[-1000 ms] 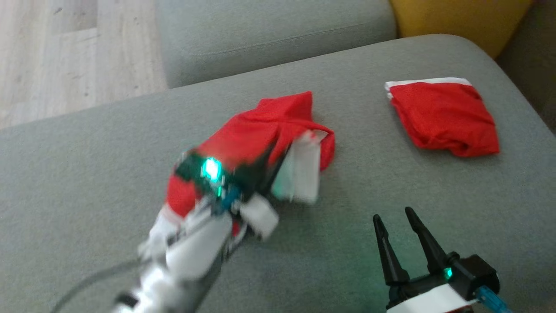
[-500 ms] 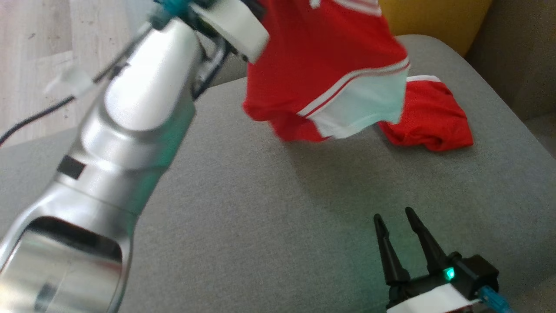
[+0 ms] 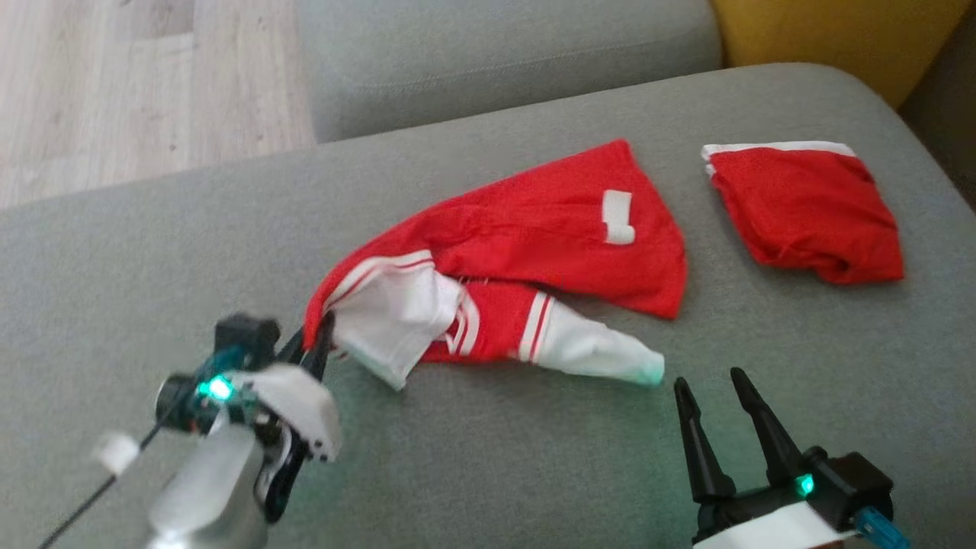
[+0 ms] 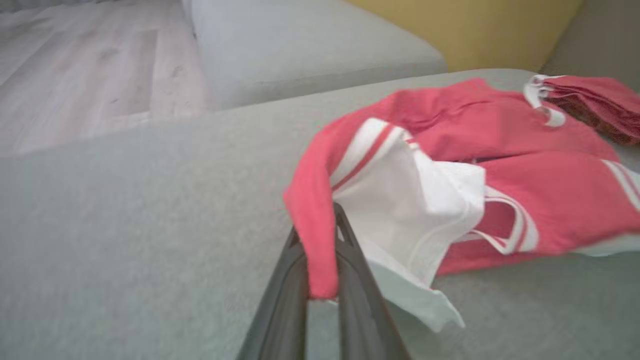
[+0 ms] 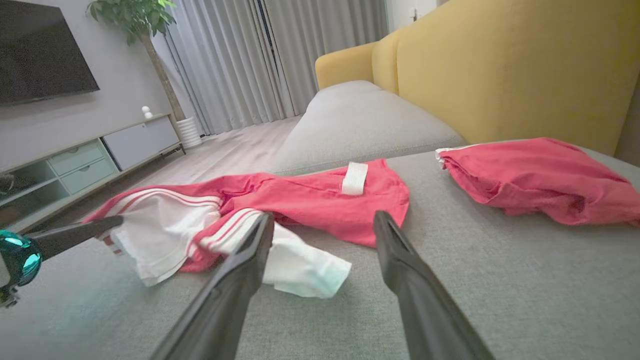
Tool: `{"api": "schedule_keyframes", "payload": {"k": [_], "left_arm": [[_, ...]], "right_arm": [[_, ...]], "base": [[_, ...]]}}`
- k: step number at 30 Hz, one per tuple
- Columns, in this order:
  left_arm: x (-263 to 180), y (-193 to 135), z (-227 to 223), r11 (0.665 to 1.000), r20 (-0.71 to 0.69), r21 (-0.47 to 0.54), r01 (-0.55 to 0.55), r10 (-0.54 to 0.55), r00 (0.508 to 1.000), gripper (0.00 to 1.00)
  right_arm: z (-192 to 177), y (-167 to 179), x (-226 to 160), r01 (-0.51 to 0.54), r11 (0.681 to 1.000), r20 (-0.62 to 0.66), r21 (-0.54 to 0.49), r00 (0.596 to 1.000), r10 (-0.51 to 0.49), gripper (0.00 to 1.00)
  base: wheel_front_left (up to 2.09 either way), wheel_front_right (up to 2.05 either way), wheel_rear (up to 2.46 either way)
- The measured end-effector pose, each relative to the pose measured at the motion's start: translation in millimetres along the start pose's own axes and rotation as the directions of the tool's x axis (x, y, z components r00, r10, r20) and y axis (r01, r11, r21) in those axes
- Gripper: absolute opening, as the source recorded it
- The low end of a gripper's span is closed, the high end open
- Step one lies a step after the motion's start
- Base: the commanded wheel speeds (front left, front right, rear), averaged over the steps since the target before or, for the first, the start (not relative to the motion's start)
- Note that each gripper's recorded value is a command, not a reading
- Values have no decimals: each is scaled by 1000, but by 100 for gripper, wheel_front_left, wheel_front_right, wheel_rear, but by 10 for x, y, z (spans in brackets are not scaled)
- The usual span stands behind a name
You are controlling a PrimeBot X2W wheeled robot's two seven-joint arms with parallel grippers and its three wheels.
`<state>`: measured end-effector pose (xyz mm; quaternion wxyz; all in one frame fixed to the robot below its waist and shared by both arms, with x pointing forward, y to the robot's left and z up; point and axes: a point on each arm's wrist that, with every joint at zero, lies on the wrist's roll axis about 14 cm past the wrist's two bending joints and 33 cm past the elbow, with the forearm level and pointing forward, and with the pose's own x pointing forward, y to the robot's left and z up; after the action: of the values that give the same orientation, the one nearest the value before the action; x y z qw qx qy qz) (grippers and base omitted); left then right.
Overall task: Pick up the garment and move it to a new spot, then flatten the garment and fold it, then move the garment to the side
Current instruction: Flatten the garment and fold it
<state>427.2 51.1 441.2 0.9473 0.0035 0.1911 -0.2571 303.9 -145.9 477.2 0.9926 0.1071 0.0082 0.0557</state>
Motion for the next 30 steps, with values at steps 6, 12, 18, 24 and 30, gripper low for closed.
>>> {"api": "schedule_keyframes", "payload": {"k": [6, 12, 18, 24, 30], "left_arm": [[-153, 157, -114, 995, 82, -73, -65, 71, 994, 100], [-300, 204, -98, 986, 182, -62, -154, 163, 970, 100], [-456, -90, -344, 988, 168, -20, -155, 156, 973, 100], [-463, -216, -590, 973, 100, -174, -154, 173, 980, 100], [-350, -223, -770, 955, 21, -252, -156, 167, 986, 100]], "right_arm": [[-92, 78, 91, -34, 999, -35, -5, 999, 34, 100], [-131, 137, 138, -58, 998, -49, -3, 997, 58, 100], [-128, 163, 159, -69, 998, -48, -5, 996, 69, 100], [-165, 201, 178, -85, 996, -61, -11, 995, 84, 100], [-204, 218, 158, -89, 996, -74, -16, 993, 87, 100]], "base": [[0, 0, 0], [0, 0, 0], [0, 0, 0], [0, 0, 0], [0, 0, 0]]}}
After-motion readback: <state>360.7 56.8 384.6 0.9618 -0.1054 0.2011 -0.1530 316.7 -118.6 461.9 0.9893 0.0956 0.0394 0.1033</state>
